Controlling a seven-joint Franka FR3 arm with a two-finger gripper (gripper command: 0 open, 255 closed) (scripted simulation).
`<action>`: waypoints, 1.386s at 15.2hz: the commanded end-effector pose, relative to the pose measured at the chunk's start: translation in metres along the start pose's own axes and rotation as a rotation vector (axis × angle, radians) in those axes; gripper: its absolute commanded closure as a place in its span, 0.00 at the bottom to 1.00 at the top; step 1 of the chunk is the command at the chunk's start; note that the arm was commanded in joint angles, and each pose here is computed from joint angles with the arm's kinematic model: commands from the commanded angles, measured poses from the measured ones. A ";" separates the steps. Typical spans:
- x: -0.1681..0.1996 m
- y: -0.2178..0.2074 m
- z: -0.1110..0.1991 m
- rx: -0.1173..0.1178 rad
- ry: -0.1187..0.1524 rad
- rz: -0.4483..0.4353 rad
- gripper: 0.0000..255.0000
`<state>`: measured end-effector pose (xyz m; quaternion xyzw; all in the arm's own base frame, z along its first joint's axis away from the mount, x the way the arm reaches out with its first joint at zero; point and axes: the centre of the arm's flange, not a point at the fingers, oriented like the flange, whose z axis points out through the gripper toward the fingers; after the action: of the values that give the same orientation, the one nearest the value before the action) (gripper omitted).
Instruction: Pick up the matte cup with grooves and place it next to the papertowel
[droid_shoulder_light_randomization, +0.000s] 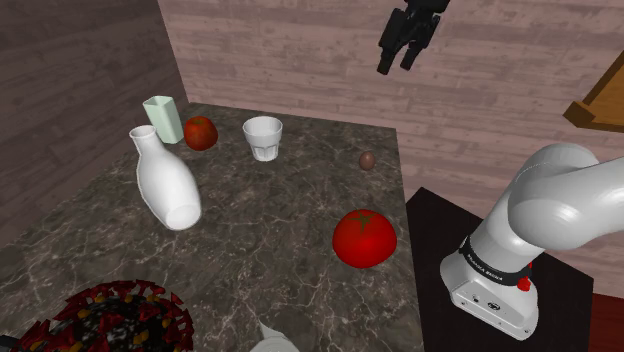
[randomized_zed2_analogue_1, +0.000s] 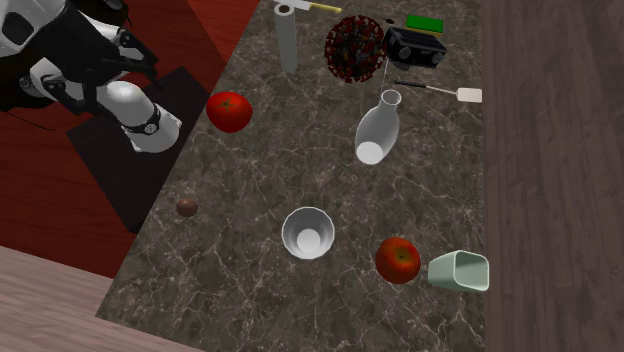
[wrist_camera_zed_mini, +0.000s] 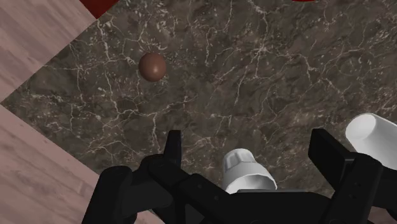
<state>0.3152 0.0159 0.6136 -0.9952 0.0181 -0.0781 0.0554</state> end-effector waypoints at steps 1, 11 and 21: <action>0.000 0.000 0.000 0.000 0.000 0.000 0.00; 0.103 -0.006 0.087 0.018 -0.023 0.027 0.00; 0.203 -0.012 0.176 0.036 -0.046 0.054 0.00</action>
<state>0.5333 0.0341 0.4836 -0.9949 0.0410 -0.0548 0.0745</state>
